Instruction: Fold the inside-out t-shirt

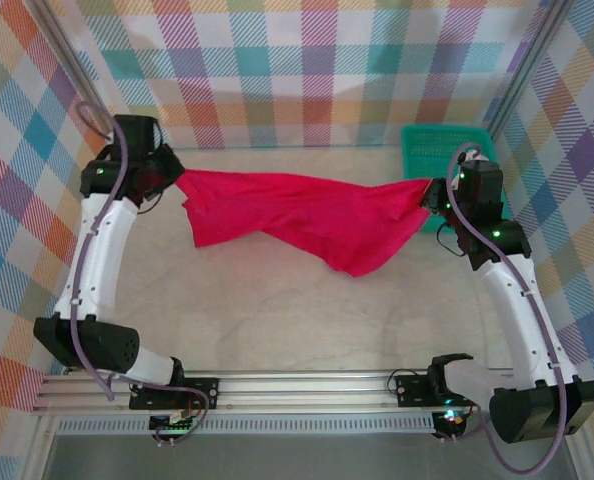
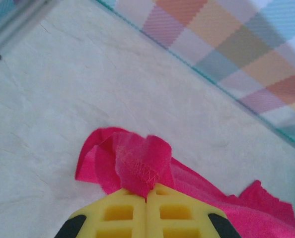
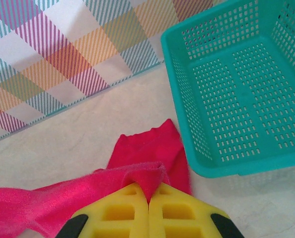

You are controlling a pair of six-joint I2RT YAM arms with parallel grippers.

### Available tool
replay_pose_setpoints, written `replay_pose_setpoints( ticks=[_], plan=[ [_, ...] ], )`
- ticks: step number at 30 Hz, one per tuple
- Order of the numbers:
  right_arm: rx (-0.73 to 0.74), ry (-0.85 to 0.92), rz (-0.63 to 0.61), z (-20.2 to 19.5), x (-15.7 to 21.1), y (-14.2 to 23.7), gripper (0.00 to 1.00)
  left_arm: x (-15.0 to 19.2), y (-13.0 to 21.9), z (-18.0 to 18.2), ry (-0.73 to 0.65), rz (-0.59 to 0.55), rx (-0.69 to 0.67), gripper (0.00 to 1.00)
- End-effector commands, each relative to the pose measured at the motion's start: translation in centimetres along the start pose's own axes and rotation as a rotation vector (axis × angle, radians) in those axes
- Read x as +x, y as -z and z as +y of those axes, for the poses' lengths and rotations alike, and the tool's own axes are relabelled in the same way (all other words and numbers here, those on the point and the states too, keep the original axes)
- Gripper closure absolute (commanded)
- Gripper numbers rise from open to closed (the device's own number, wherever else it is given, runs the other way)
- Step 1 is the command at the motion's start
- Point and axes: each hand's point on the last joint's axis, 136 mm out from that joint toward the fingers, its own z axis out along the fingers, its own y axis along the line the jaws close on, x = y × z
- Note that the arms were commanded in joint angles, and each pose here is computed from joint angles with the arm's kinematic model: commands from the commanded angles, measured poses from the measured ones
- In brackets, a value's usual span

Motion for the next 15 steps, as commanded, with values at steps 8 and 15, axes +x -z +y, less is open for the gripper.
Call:
replay_pose_setpoints(
  ticks=[8, 15],
  plan=[
    [-0.027, -0.002, 0.090, 0.0, 2.5, -2.1, 1.00, 9.1, -9.9, 0.8, 0.041, 0.304, 0.033, 1.00],
    [-0.023, -0.014, 0.166, 0.0, 4.0, -5.6, 1.00, 9.5, -20.4, -1.5, 0.058, 0.425, -0.006, 1.00]
  ],
)
